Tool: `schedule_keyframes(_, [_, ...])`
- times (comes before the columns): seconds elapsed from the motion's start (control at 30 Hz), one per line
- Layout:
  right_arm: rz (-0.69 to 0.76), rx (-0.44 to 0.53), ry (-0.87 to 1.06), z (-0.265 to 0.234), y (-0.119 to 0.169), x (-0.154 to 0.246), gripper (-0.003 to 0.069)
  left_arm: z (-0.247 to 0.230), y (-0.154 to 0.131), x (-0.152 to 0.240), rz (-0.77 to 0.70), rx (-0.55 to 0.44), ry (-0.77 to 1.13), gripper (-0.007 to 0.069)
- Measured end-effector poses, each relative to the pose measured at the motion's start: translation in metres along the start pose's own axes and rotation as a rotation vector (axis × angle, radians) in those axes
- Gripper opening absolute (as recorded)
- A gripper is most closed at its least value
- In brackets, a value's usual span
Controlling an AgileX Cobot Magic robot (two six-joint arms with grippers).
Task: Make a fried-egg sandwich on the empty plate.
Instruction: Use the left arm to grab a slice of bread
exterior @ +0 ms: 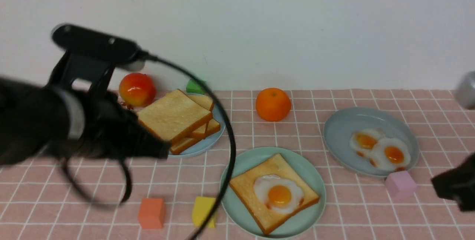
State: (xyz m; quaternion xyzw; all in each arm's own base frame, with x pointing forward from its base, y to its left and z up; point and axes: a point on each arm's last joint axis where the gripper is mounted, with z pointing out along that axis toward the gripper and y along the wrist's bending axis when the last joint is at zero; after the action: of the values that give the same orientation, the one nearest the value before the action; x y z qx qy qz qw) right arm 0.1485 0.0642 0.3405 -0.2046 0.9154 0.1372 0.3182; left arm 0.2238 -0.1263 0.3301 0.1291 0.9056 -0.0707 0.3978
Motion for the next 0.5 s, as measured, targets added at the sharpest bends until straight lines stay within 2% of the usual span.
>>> schedule_keyframes(0.17, [-0.070, -0.001, -0.148, -0.030, 0.009, 0.011, 0.0004, 0.050, 0.021, -0.015, 0.007, -0.008, 0.093, 0.0013])
schedule_keyframes(0.33, [-0.157, -0.022, -0.267, -0.052, 0.018, 0.017, 0.0005, 0.107, 0.022, -0.020, 0.207, 0.013, 0.209, 0.0014])
schedule_keyframes(0.4, [-0.170, -0.034, -0.273, -0.052, 0.019, 0.017, 0.0005, 0.126, 0.020, -0.019, 0.268, 0.021, 0.247, 0.0046])
schedule_keyframes(0.5, [-0.167, -0.044, -0.266, -0.048, 0.019, 0.020, 0.0005, 0.149, 0.019, -0.019, 0.327, 0.027, 0.282, 0.0150])
